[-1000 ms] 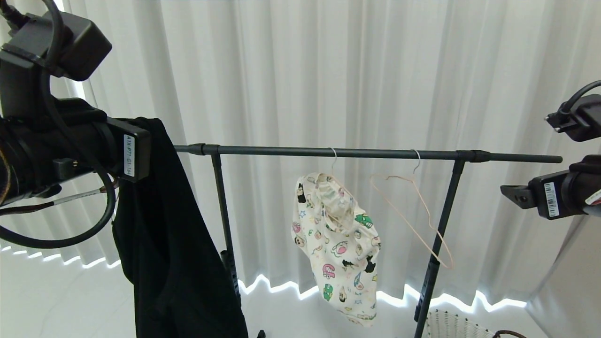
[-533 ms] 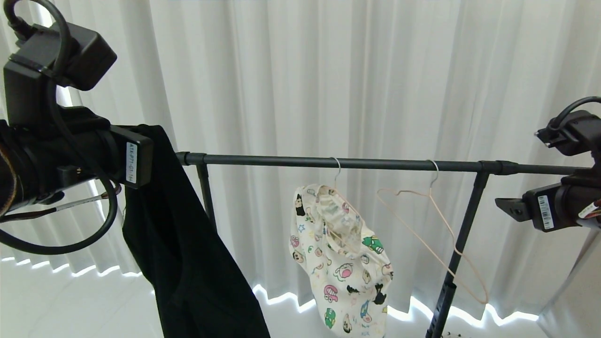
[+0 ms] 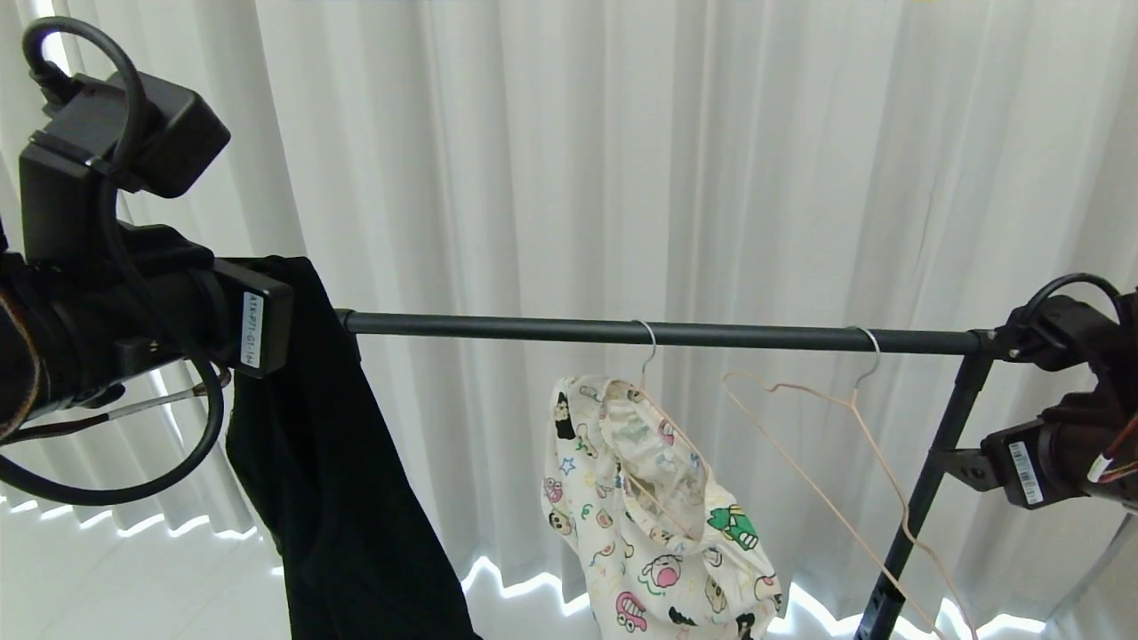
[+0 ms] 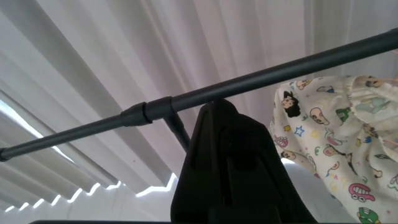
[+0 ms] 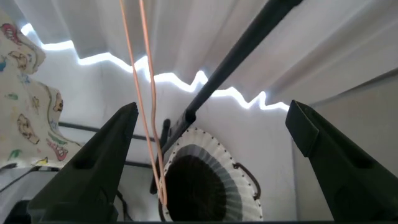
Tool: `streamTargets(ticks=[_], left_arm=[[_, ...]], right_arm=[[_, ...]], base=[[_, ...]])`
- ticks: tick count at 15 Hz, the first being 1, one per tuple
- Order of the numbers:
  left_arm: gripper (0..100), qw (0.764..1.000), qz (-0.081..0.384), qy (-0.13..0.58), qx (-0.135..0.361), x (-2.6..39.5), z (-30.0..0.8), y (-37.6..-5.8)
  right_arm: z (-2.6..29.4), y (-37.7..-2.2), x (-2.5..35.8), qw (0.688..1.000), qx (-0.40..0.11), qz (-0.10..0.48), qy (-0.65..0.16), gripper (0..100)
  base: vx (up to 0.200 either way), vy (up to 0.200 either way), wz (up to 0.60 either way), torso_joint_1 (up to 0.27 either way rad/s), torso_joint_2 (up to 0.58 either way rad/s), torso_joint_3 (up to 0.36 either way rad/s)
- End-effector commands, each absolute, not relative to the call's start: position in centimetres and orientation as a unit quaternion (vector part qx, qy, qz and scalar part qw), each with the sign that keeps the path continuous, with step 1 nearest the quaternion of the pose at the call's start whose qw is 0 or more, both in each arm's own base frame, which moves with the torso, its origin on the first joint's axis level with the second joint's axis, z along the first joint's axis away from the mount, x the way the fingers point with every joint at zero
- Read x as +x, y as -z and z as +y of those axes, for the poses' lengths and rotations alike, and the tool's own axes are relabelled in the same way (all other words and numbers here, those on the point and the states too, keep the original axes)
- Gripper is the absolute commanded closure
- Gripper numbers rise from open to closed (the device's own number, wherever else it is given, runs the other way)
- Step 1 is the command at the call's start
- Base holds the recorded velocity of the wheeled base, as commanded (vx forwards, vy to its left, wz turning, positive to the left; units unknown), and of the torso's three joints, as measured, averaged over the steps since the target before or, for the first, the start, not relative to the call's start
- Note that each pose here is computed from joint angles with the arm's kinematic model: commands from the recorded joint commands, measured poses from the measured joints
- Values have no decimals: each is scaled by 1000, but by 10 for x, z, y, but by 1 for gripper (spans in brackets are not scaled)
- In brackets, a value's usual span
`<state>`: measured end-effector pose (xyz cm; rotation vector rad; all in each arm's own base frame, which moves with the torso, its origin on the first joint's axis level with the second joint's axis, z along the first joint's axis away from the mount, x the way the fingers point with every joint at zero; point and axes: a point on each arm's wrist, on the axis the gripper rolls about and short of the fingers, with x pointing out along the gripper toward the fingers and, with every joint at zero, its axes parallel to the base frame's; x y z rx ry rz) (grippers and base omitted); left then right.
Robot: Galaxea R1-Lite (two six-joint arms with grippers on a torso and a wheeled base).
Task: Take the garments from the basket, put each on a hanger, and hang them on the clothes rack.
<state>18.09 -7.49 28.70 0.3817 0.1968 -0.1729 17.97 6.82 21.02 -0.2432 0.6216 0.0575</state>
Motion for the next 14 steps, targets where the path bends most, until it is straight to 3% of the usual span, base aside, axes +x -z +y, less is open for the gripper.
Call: streamTargets(ticks=[1,5,14], left_arm=[[100,974,95,85,188,180,-74,-288],[100,976,83,85,183,173,-72,-292],[100,978,66,90,179,151,-64,-293]], right_arm=[[62,-191,183,935,-117,334,-23,0],[60,-151,197,938,-91,332,-50,0],[42,-116,233,919,-41,373,-122,0]], base=[[0,0,0,0,0,0],[0,0,0,0,0,0],[0,0,0,0,0,0]])
